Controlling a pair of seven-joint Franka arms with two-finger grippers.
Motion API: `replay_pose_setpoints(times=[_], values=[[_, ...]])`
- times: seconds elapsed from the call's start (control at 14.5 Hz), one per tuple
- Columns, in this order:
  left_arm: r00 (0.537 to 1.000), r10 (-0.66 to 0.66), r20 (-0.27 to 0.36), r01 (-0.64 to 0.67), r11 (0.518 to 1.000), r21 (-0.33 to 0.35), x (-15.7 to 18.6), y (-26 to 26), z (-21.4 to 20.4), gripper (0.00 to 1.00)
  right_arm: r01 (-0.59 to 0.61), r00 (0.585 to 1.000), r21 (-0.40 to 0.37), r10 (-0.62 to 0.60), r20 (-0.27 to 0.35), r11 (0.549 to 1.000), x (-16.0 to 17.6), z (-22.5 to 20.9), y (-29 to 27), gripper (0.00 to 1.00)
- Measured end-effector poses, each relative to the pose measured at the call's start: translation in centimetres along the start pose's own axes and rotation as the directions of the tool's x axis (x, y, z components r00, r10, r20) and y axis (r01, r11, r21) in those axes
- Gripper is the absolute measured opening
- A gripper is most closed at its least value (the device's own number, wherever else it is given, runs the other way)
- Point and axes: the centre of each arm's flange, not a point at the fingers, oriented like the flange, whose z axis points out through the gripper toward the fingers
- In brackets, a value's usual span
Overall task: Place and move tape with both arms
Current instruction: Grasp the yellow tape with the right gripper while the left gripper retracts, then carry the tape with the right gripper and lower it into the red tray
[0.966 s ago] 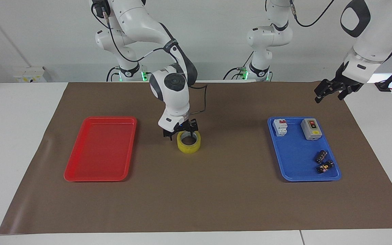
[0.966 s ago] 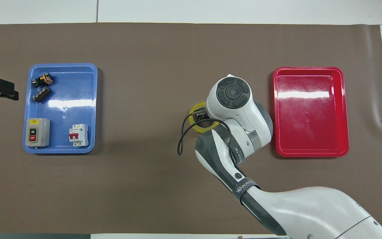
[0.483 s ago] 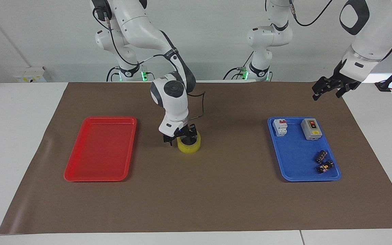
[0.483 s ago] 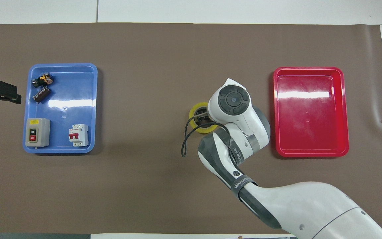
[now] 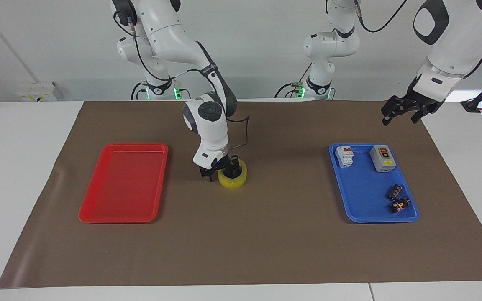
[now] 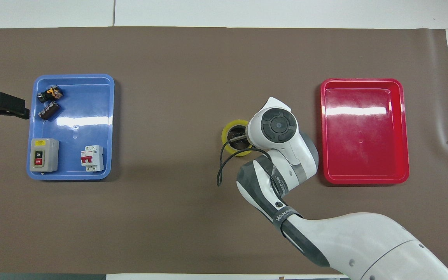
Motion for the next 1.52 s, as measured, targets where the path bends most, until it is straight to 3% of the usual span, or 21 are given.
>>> replay_pose_setpoints(times=[0.28,0.34,0.55,0.69,1.03,1.31,1.52], values=[[1.0,-0.001,-0.002,0.001,1.0,0.0,0.0,0.0,0.0,1.0,-0.004,1.0,-0.001,0.004,0.0,1.0,0.2,-0.3,0.3,0.26],[1.0,-0.004,-0.002,0.004,1.0,0.0,0.0,-0.2,0.0,1.0,-0.009,1.0,-0.006,0.009,0.012,1.0,0.3,-0.5,0.5,0.21],[1.0,-0.008,-0.002,0.008,1.0,0.0,0.0,-0.4,0.0,1.0,-0.036,0.997,-0.028,0.037,0.06,0.999,2.8,-4.3,1.6,0.21],[1.0,-0.006,-0.003,0.006,1.0,0.0,0.0,-0.4,0.0,1.0,-0.083,0.995,-0.034,0.085,0.057,0.996,4.9,-8.2,4.3,0.21],[1.0,-0.006,-0.002,0.006,1.0,0.0,0.0,-0.3,0.0,1.0,-0.108,0.993,-0.049,0.11,0.049,0.993,5.6,-14.6,20.3,0.21],[1.0,-0.006,-0.002,0.006,1.0,0.0,0.0,-0.3,0.0,1.0,-0.037,0.996,-0.048,0.041,0.08,0.998,3.1,-12.9,32.0,0.21],[1.0,-0.006,-0.002,0.006,1.0,0.0,0.0,-0.3,0.0,1.0,0.021,1.0,-0.063,-0.019,0.025,0.998,0.0,-9.6,37.6,0.21]])
